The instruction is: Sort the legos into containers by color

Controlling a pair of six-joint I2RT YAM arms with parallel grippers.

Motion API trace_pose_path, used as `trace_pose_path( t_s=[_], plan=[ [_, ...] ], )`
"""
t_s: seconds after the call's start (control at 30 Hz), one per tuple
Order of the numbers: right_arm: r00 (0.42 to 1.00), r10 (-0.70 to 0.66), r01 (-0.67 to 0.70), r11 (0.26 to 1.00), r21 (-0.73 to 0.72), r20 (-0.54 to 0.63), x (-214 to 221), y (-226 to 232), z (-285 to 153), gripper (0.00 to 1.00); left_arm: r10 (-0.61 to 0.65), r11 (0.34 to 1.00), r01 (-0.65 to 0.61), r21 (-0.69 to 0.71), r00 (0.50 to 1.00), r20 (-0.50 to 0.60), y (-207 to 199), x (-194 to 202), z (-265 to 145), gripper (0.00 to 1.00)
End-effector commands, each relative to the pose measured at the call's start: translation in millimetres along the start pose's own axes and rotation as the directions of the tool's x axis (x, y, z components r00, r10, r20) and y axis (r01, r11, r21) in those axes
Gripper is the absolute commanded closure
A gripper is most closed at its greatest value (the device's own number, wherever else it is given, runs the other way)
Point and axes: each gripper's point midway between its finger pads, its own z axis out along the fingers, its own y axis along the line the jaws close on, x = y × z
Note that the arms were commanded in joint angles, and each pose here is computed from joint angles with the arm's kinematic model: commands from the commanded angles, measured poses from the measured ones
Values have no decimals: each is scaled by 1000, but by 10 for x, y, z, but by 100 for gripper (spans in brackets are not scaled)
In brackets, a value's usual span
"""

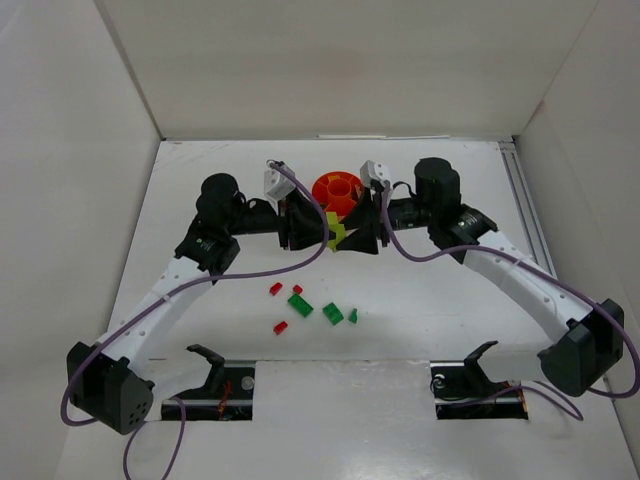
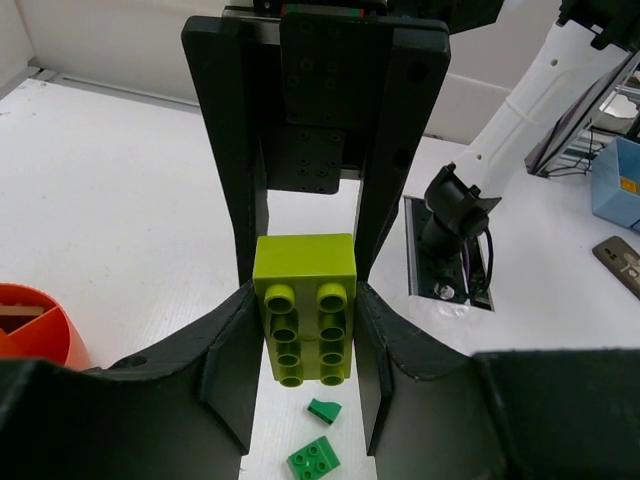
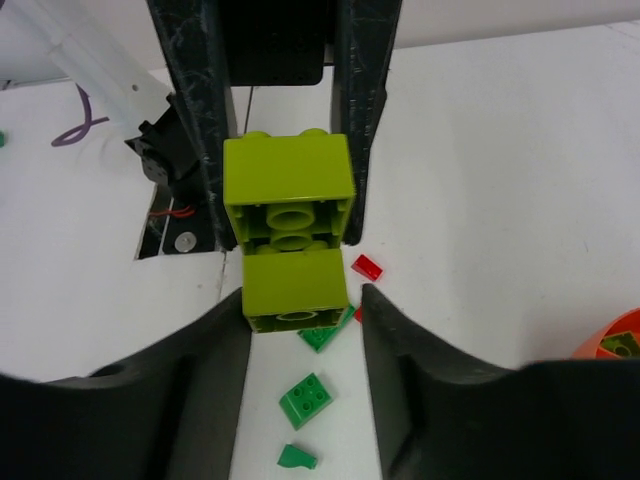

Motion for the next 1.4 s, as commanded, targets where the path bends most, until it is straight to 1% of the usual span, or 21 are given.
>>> trace_pose_path(
  t_s=[0.0,0.07,0.17,0.2,0.27,0.3,0.4,0.47,0.57,0.67,0.77,0.8,0.9,0.93,1.0,1.03,1.13,1.2,1.3,1.33,1.37],
  plan=[
    [997,-71,69,997,45,44,-278,-101,-1,48,65,994,-67,91,998,24,-257,-116,-29,100],
    [996,-79,78,997,28,45,-285,-95,15,61,65,994,-67,91,998,24,-257,-116,-29,100],
    [997,-71,71,997,7,42,-259,-80,32,71,58,994,-59,91,998,19,-249,-80,-29,100],
    [997,-64,64,998,6,37,-230,-99,47,77,57,995,-59,82,998,21,-234,-84,-27,100],
    [997,-64,64,998,6,37,-230,-99,47,84,55,997,-56,54,998,20,-183,-76,-24,100],
    [999,-40,39,999,18,33,-201,-157,30,91,38,998,-38,40,999,12,-162,-50,-25,100],
    [1000,23,-24,995,99,12,-12,-362,-78,100,52,999,-52,5,999,0,-103,-54,-31,100],
    [998,62,-62,989,136,5,107,-474,-175,100,69,998,-69,-5,998,-1,-101,-57,-45,100],
    [992,123,-122,975,186,4,330,-662,-419,100,86,994,-86,-73,996,3,-18,-82,-74,100],
    [989,144,-143,959,246,12,437,-808,-631,100,76,990,-75,-118,997,1,68,-77,-99,100],
    [988,156,-154,941,301,15,451,-897,-754,100,61,975,-54,-216,998,27,280,-138,-155,100],
    [986,169,-164,930,329,15,479,-948,-810,100,23,951,-12,-309,999,30,510,-86,-159,100],
    [983,185,-176,899,401,16,513,-1060,-948,100,-58,883,101,-459,993,107,894,-141,-170,100],
    [983,185,-176,899,401,16,513,-1060,-948,100,-99,845,140,-517,989,107,1127,-29,-153,100],
    [982,189,-180,883,434,23,525,-1134,-1046,100,-125,831,161,-532,987,104,1289,-1,-90,100],
    [982,189,-180,883,434,23,525,-1135,-1046,100,-159,823,180,-539,984,85,1441,140,-22,100],
    [981,191,-184,872,454,29,532,-1181,-1122,100,-160,829,175,-531,984,74,1635,211,95,100],
    [979,202,-195,866,460,34,562,-1221,-1173,100,-175,806,186,-562,982,75,1883,276,77,100],
    [977,211,-204,865,458,36,575,-1214,-1194,100,-166,810,179,-558,983,76,2086,364,21,100],
    [978,205,-197,863,466,35,570,-1257,-1224,100,-167,822,171,-543,984,56,2120,455,57,100],
    [978,205,-198,858,473,37,573,-1275,-1256,100,-166,812,172,-557,984,63,2173,445,-14,100]
  ],
)
